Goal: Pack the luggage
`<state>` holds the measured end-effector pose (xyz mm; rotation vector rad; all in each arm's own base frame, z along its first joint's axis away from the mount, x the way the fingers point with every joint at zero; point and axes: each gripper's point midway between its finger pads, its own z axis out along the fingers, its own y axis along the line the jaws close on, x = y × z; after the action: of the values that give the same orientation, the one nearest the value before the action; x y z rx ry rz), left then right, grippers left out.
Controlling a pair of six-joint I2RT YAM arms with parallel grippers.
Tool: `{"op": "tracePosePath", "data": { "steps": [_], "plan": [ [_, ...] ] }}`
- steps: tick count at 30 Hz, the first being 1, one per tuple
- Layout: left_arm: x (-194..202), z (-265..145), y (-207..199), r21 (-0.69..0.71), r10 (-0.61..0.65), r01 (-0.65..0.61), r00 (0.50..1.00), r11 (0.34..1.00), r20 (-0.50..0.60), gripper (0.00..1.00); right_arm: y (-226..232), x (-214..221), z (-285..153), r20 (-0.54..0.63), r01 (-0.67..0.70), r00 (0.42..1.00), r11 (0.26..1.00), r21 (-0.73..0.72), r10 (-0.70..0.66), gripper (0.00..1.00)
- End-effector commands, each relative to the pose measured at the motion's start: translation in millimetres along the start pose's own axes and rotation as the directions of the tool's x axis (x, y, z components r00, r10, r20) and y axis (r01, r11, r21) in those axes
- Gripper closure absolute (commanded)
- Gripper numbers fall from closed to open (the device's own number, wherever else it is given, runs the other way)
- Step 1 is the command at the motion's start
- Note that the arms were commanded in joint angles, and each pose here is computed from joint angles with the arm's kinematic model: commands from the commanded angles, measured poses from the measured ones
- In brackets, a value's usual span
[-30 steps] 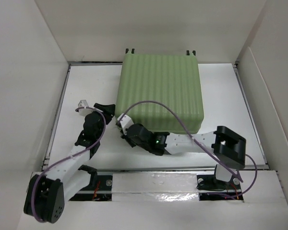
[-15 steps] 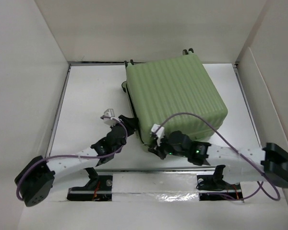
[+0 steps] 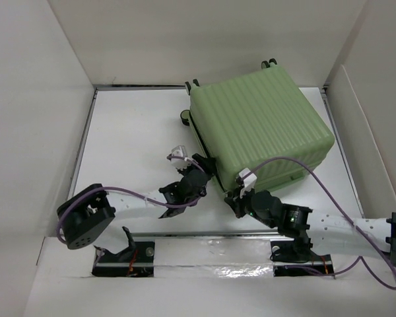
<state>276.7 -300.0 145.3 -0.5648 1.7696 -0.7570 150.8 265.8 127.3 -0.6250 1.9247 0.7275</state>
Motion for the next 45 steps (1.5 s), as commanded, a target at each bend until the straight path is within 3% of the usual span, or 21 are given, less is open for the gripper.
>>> {"op": "tracePosePath", "data": {
  "steps": [1,4,6,8,9,11,12,14,15,16,17,18,19,21,22,24,28,33,38,43,45],
  "plan": [
    [13.6,-30.7,-63.3,0.203,-0.024,0.063,0.982,0.977,-0.189,0.55,64.9,-75.1,-6.3,0.273,-0.142,0.942,0.969,-0.203,0.195,1.00],
    [-45.3,-30.7,-32.7,0.141,-0.068,0.079,0.995,0.987,-0.079,0.28,58.1,-70.7,-6.7,0.248,-0.144,0.952,0.976,-0.162,0.181,1.00],
    [-81.6,-21.3,-4.4,0.097,-0.089,0.091,0.996,0.991,-0.017,0.18,52.8,-64.4,-10.8,0.249,-0.112,0.957,0.982,-0.155,0.148,1.00],
    [-112.4,-20.7,-5.2,0.135,-0.118,0.116,0.993,0.984,0.008,0.14,45.6,-67.7,-17.9,0.261,-0.107,0.954,0.983,-0.151,0.144,1.00],
    [-145.4,-6.5,4.8,0.114,-0.141,0.132,0.987,0.985,0.073,0.11,44.9,-60.9,-19.5,0.236,-0.097,0.963,0.984,-0.152,0.131,1.00],
    [-153.0,14.7,6.1,0.128,-0.139,0.135,0.990,0.983,0.024,0.10,42.8,-63.1,-24.6,0.246,-0.084,0.962,0.984,-0.160,0.122,1.00],
    [-174.3,26.6,-12.8,0.172,-0.135,0.127,0.990,0.977,0.039,0.07,42.7,-61.4,-25.8,0.238,-0.078,0.964,0.984,-0.161,0.116,1.00],
    [-176.8,70.4,-1.0,0.120,-0.087,0.087,0.996,0.989,-0.008,0.05,42.7,-62.4,-27.4,0.236,-0.074,0.965,0.984,-0.161,0.111,1.00],
    [-199.1,87.7,-26.8,0.147,-0.063,0.063,0.998,0.987,-0.004,0.05,42.2,-61.8,-27.4,0.229,-0.074,0.967,0.985,-0.156,0.109,1.00],
    [-187.8,121.3,-3.7,0.074,-0.048,0.051,0.997,0.996,-0.053,0.05,42.5,-61.7,-27.3,0.226,-0.074,0.968,0.985,-0.156,0.109,1.00],
    [-182.7,132.0,-15.1,0.115,-0.032,0.046,0.992,0.992,-0.118,0.04,43.2,-61.8,-27.3,0.225,-0.072,0.969,0.985,-0.158,0.107,1.00],
    [-197.9,144.4,-42.7,0.168,-0.006,0.025,0.994,0.985,-0.112,0.04,44.0,-60.8,-26.4,0.221,-0.071,0.970,0.984,-0.161,0.106,1.00],
    [-186.9,167.5,-27.8,0.127,-0.003,0.022,0.989,0.992,-0.151,0.04,41.1,-61.1,-24.8,0.223,-0.071,0.969,0.986,-0.151,0.104,1.00],
    [-201.3,185.6,-51.8,0.152,0.024,0.000,0.988,0.988,-0.153,0.02,41.1,-59.1,-22.6,0.215,-0.061,0.972,0.987,-0.146,0.092,1.00],
    [-190.7,206.1,-31.8,0.099,0.037,-0.019,0.982,0.995,-0.183,0.02,41.5,-56.6,-20.4,0.204,-0.057,0.975,0.988,-0.144,0.086,1.00],
    [-204.2,221.9,-38.2,0.084,0.048,-0.033,0.982,0.996,-0.181,0.02,44.5,-57.9,-19.5,0.203,-0.056,0.975,0.986,-0.154,0.087,1.00],
    [-191.2,257.1,-19.3,0.050,0.022,-0.011,0.973,0.999,-0.228,0.02,48.6,-60.5,-18.3,0.207,-0.051,0.974,0.984,-0.170,0.086,1.00],
    [-194.1,278.1,-32.2,0.117,-0.013,0.041,0.972,0.992,-0.234,0.02,50.0,-54.9,-15.1,0.190,-0.052,0.978,0.983,-0.175,0.085,1.00],
    [-188.4,289.4,-36.7,0.173,-0.133,0.172,0.967,0.970,-0.215,0.05,48.8,-53.9,-15.9,0.194,-0.062,0.976,0.983,-0.175,0.096,1.00],
    [-183.1,283.6,-61.5,0.321,-0.297,0.349,0.933,0.880,-0.202,0.14,45.2,-55.3,-17.8,0.207,-0.074,0.972,0.984,-0.163,0.107,1.00],
    [-182.5,280.7,-77.6,0.364,-0.305,0.359,0.931,0.859,-0.199,0.15,44.9,-55.8,-17.5,0.206,-0.074,0.973,0.984,-0.159,0.106,1.00]
  ]
}}
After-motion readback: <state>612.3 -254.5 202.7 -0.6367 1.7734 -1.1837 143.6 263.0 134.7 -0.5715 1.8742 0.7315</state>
